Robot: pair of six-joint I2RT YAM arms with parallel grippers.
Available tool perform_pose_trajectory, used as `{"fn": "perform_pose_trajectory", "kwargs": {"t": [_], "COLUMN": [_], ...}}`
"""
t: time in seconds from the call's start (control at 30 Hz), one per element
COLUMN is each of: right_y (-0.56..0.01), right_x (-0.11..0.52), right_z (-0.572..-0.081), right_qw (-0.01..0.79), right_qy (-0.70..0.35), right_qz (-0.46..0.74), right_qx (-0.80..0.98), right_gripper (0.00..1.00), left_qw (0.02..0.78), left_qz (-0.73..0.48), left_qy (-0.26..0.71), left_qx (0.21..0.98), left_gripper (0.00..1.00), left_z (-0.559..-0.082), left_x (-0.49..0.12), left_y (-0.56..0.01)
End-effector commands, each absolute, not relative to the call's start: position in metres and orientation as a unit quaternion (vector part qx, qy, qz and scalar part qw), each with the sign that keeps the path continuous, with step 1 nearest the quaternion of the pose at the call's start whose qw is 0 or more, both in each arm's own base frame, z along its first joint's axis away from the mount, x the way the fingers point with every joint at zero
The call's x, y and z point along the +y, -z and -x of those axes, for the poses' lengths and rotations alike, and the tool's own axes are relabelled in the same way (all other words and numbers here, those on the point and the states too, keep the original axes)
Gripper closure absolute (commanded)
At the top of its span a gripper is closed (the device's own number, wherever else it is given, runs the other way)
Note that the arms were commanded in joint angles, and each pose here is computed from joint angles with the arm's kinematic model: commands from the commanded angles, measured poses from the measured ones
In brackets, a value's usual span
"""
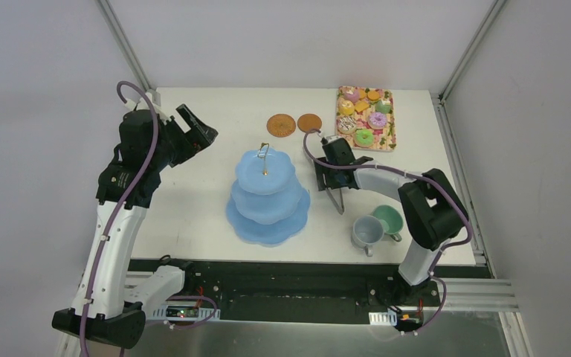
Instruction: Serve the afternoon tea
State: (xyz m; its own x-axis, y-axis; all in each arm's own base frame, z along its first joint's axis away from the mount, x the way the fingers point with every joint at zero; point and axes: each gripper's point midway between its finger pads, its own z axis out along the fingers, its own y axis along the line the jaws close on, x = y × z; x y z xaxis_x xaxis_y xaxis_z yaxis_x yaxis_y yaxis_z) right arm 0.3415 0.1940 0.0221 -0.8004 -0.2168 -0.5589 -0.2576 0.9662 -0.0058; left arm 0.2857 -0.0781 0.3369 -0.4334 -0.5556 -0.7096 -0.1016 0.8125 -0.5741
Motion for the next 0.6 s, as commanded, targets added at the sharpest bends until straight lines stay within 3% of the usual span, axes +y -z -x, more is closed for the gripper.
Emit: {"fn": "perform_pose_trajectory", "kwargs": {"t": [0.0, 0.2, 0.57], "right_y": [-0.028, -0.069, -0.150], "right_x": [0.196, 0.203, 0.205], "right_z": [-0.349, -0.340, -0.293], "right_qw": [0.301, 0.300, 0.221], "right_qy": [-0.039, -0.082, -0.189], "right_qz": [0.109, 0.054, -0.008], "right_qx": [0.946, 0.949, 0.957], "right_gripper": [0.32, 0.42, 0.46], "left_qw": [0.512, 0.510, 0.507], "left_qz": [0.193, 0.196, 0.200], "left_qy": [0.247, 0.249, 0.254], "left_qx": [0.800, 0.800, 0.799], "left_gripper": [0.16, 0.16, 0.16], "left_z": [-0.288, -0.290, -0.284], "left_x": [-0.081, -0.081, -0.082], "left_y": [-0.358, -0.353, -0.341]}}
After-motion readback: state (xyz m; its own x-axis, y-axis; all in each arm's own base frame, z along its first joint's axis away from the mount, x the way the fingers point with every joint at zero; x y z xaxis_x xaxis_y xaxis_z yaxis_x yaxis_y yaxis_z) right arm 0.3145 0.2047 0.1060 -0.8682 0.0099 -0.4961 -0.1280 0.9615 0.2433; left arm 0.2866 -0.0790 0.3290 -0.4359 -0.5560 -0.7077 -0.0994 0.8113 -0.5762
